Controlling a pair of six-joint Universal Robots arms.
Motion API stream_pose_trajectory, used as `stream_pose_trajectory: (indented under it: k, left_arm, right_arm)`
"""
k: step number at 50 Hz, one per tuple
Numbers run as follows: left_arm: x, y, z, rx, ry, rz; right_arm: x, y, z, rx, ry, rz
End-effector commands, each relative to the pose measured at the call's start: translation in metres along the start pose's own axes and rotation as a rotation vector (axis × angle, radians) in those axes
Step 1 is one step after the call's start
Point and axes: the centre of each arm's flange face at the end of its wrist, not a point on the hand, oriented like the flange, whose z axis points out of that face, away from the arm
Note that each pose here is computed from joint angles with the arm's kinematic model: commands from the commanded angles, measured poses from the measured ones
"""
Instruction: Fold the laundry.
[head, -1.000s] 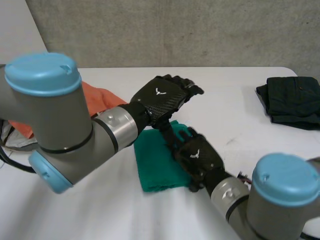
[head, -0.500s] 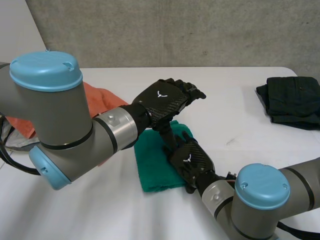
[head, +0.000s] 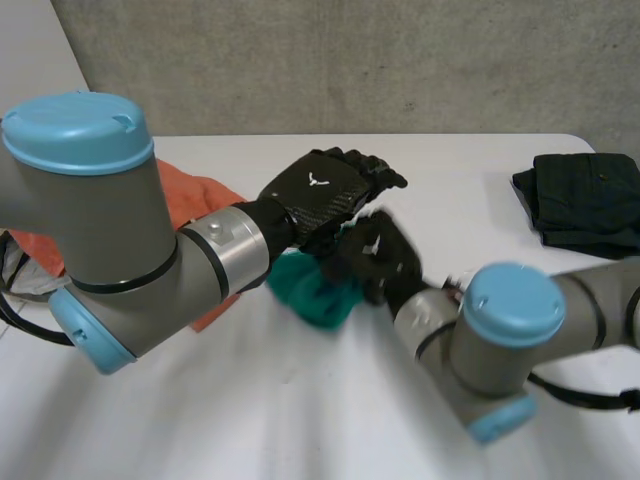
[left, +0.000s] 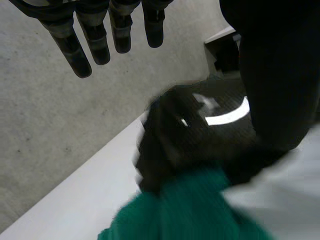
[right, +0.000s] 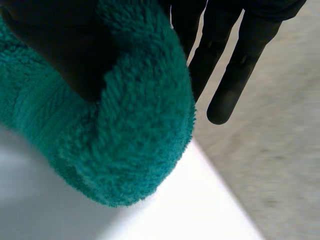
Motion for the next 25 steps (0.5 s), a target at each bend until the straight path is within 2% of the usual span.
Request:
stream_pose_trajectory:
  k: [1, 9, 13, 17, 18, 25]
  left_arm:
    - [-0.007, -0.017, -0.006, 0.042, -0.028, 0.018]
    - [-0.005, -0.021, -0.006, 0.058, -0.025, 0.024]
    - [-0.005, -0.022, -0.005, 0.071, -0.027, 0.029]
    - [-0.003, -0.023, -0.004, 0.081, -0.021, 0.033]
    - [-0.002, -0.023, -0.004, 0.082, -0.02, 0.034]
    - [0.003, -0.017, -0.002, 0.068, -0.005, 0.018]
  right_arm:
    - [0.104, -0.017, 0.031, 0.11, 0.238, 0.064]
    - [0.237, -0.004, 0.039, 0.208, 0.527, 0.009]
    - [0.288, 0.029, 0.043, 0.28, 0.595, -0.021]
    - [0.326, 0.088, 0.038, 0.285, 0.588, -0.047]
    - [0.331, 0.122, 0.036, 0.254, 0.563, -0.041]
    - [0.342, 0.231, 0.006, 0.129, 0.508, -0.025]
